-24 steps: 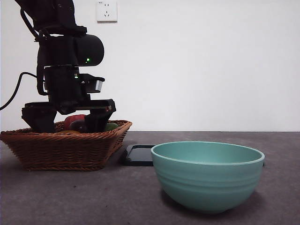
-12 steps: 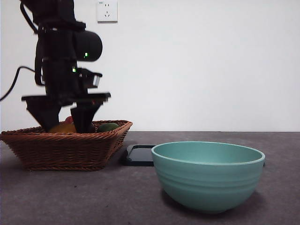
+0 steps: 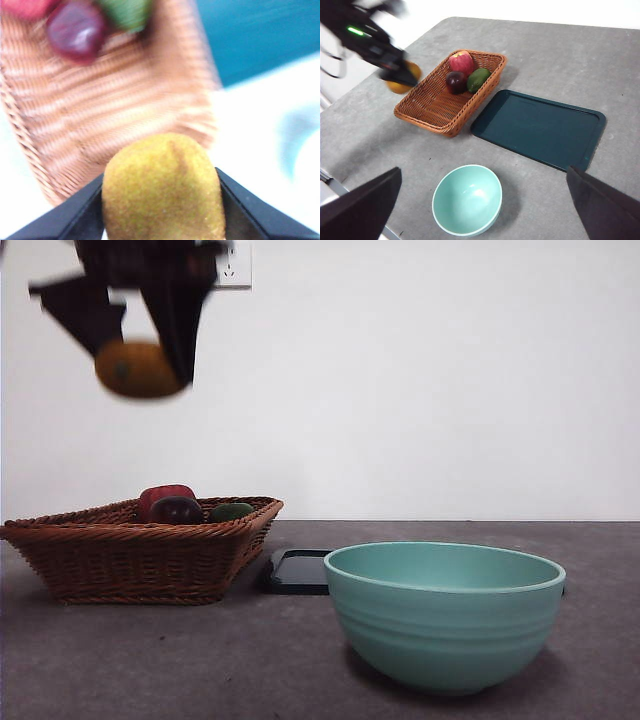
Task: Pick up the wifruite, put it on the bowl, pick up the plate, put it on desk
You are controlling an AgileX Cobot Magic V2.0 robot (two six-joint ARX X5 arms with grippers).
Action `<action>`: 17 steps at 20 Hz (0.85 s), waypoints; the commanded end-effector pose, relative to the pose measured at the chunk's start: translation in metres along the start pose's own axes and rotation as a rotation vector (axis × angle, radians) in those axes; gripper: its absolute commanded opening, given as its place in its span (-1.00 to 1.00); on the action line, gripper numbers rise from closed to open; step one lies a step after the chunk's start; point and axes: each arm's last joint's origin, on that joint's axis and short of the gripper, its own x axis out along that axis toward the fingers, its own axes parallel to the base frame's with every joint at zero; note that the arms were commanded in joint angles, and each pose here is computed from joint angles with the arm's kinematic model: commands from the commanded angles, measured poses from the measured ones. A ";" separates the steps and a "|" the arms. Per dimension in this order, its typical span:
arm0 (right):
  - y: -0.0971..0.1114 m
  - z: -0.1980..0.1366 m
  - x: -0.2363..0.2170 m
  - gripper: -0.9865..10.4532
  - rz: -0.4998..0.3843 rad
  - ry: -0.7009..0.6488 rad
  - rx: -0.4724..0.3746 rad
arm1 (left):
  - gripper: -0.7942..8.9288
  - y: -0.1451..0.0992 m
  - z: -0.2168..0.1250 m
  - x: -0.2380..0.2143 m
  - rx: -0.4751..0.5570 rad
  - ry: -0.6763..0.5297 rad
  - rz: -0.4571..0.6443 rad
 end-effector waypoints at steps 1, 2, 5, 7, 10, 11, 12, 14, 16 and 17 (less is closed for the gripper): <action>0.002 0.004 -0.003 0.13 0.007 -0.017 -0.012 | -0.35 -0.013 -0.005 -0.026 0.031 -0.064 -0.084; 0.002 0.004 -0.003 0.13 0.007 -0.017 -0.012 | -0.35 -0.019 -0.011 -0.037 0.050 -0.082 -0.122; 0.002 0.004 -0.003 0.13 0.007 -0.017 -0.012 | -0.35 -0.038 -0.025 -0.054 0.078 -0.086 -0.181; 0.002 0.004 -0.003 0.13 0.007 -0.017 -0.012 | -0.35 -0.054 -0.033 -0.056 0.091 -0.058 -0.207; 0.002 0.004 -0.003 0.13 0.007 -0.017 -0.013 | -0.35 -0.080 -0.039 -0.055 0.128 -0.049 -0.251; 0.002 0.004 -0.003 0.13 0.007 -0.017 -0.013 | -0.35 -0.090 -0.040 -0.055 0.135 -0.050 -0.270; 0.002 0.004 -0.003 0.13 0.007 -0.017 -0.013 | -0.35 -0.099 -0.042 -0.053 0.145 -0.050 -0.283; 0.002 0.004 -0.003 0.13 0.007 -0.017 -0.013 | -0.35 -0.115 -0.044 -0.048 0.165 -0.048 -0.298; 0.002 0.004 -0.003 0.13 0.007 -0.017 -0.012 | -0.35 -0.130 -0.043 -0.038 0.178 -0.036 -0.311; 0.002 0.004 -0.003 0.13 0.007 -0.017 -0.013 | -0.35 -0.137 -0.042 -0.031 0.190 -0.026 -0.313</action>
